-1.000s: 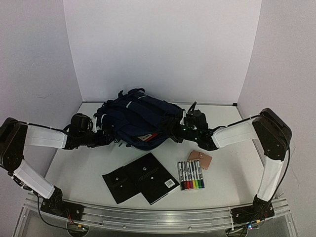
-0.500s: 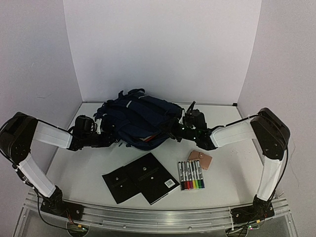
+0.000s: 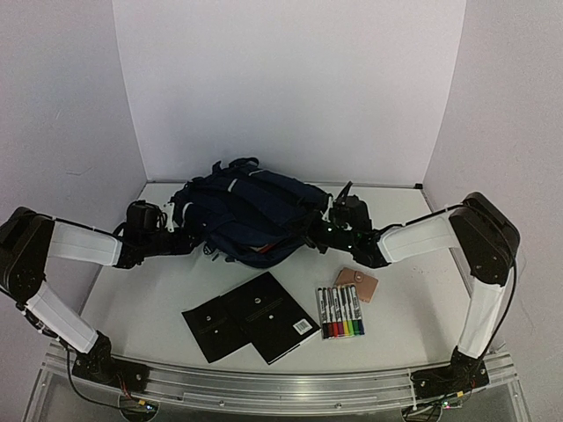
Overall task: Pack the student bag
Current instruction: Adjust the student bag at the center of the board.
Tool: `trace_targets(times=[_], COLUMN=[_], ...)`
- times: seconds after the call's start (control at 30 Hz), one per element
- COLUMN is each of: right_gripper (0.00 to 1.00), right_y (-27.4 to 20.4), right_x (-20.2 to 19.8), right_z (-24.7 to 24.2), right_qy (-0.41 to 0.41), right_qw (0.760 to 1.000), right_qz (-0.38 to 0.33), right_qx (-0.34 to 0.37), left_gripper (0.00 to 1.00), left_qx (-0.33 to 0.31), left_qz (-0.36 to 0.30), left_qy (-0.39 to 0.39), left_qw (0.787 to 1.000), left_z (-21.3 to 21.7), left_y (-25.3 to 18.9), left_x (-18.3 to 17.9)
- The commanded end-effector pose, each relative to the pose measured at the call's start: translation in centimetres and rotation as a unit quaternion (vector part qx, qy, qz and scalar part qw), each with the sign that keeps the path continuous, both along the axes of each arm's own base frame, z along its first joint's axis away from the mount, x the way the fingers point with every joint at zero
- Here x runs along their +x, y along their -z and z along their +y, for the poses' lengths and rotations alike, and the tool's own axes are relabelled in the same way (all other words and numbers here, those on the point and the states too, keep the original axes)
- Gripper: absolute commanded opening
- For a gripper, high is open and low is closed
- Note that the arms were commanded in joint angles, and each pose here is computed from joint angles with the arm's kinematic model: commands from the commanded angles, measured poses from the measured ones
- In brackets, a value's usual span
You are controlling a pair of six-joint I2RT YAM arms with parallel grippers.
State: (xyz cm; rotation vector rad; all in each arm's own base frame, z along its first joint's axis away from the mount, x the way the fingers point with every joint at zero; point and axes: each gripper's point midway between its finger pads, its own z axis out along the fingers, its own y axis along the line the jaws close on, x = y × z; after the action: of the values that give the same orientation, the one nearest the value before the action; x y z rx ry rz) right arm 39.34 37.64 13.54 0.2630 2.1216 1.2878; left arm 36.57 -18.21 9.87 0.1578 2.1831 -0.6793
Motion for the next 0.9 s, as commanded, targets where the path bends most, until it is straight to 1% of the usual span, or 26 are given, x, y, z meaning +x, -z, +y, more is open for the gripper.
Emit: trace_targets(times=[0.0,0.17,0.27,0.4,0.5,0.6,0.77,0.87], right_gripper=[0.0,0.0,0.0,0.0,0.0,0.0,0.0,0.0], right_y=[-4.5,-5.5,-5.9,-6.4,-6.5,-6.4,-6.4,-6.5], right_x=[2.1,4.0,4.8,5.3,5.4,5.1,4.5,4.3], right_z=[-4.1,-8.8,-10.4,-11.4,-11.4,-11.2,-11.0,-10.9], right_qy=[0.05,0.088,0.094,0.088,0.078,0.069,0.056,0.05], right_qw=[0.997,0.994,0.992,0.992,0.993,0.994,0.995,0.996], right_qz=[-0.05,-0.062,-0.067,-0.072,-0.069,-0.068,-0.065,-0.066], right_qx=[-0.003,-0.037,-0.059,-0.059,-0.054,-0.052,-0.047,-0.045], left_gripper=[0.42,0.59,0.66,0.75,0.77,0.82,0.84,0.85], left_qx=[-0.016,-0.063,-0.062,-0.05,-0.042,-0.028,0.003,0.004], left_qz=[-0.017,-0.02,-0.019,-0.011,-0.006,0.0,-0.002,-0.004], left_qy=[0.069,0.129,0.152,0.186,0.195,0.185,0.165,0.162], left_qw=[0.997,0.989,0.986,0.981,0.98,0.982,0.986,0.987], left_z=[-1.9,-4.3,-6.2,-9.3,-10.7,-11.0,-11.1,-11.4], left_y=[-2.3,-4.5,-4.8,-4.0,-3.1,-1.9,-0.4,0.0], left_x=[-0.6,-1.7,-2.2,-3.1,-2.9,-1.9,0.3,1.0])
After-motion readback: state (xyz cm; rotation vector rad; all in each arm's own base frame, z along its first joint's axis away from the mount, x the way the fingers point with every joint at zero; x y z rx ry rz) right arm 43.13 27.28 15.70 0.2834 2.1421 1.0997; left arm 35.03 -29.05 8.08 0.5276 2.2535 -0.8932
